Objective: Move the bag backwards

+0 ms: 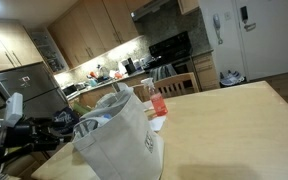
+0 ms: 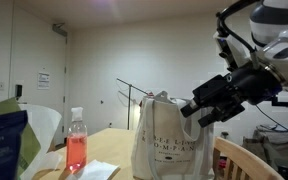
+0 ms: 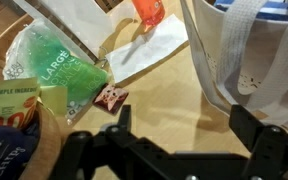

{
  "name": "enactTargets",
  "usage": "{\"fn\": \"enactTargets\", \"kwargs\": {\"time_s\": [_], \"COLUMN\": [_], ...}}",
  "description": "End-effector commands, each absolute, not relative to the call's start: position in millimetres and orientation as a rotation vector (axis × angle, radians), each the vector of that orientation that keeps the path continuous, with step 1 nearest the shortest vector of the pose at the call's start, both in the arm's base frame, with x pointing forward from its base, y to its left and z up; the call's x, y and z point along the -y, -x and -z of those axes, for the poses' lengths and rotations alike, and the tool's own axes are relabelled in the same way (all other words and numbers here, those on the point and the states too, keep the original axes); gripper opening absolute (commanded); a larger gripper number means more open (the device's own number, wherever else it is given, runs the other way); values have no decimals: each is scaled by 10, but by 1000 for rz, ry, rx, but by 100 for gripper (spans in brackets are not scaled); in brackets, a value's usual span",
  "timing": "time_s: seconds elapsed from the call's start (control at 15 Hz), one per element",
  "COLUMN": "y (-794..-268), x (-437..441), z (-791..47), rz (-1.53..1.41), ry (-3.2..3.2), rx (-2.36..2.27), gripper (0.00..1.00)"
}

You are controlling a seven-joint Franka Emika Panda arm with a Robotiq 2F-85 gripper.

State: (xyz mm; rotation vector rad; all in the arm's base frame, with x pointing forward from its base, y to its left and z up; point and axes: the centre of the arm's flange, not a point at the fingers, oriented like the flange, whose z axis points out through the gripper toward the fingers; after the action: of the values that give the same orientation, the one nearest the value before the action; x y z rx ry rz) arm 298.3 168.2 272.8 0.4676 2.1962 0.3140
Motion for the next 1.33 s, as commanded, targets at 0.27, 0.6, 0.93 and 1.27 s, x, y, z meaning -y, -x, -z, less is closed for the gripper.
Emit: {"fn": "enactTargets", "kwargs": {"time_s": [0.27, 0.6, 0.93, 1.27], "y": [-3141, -3058, -3081, -3097], "x": [-1239, -1228, -1236, -1185], "z": [-2232, -2190, -2191, -2152], "rz": [-313, -269, -271, -255], "ry": [-655, -665, -664, -669], "rx": [-2308, -2310, -2309, -2318], "gripper": [100, 100, 100, 100]}}
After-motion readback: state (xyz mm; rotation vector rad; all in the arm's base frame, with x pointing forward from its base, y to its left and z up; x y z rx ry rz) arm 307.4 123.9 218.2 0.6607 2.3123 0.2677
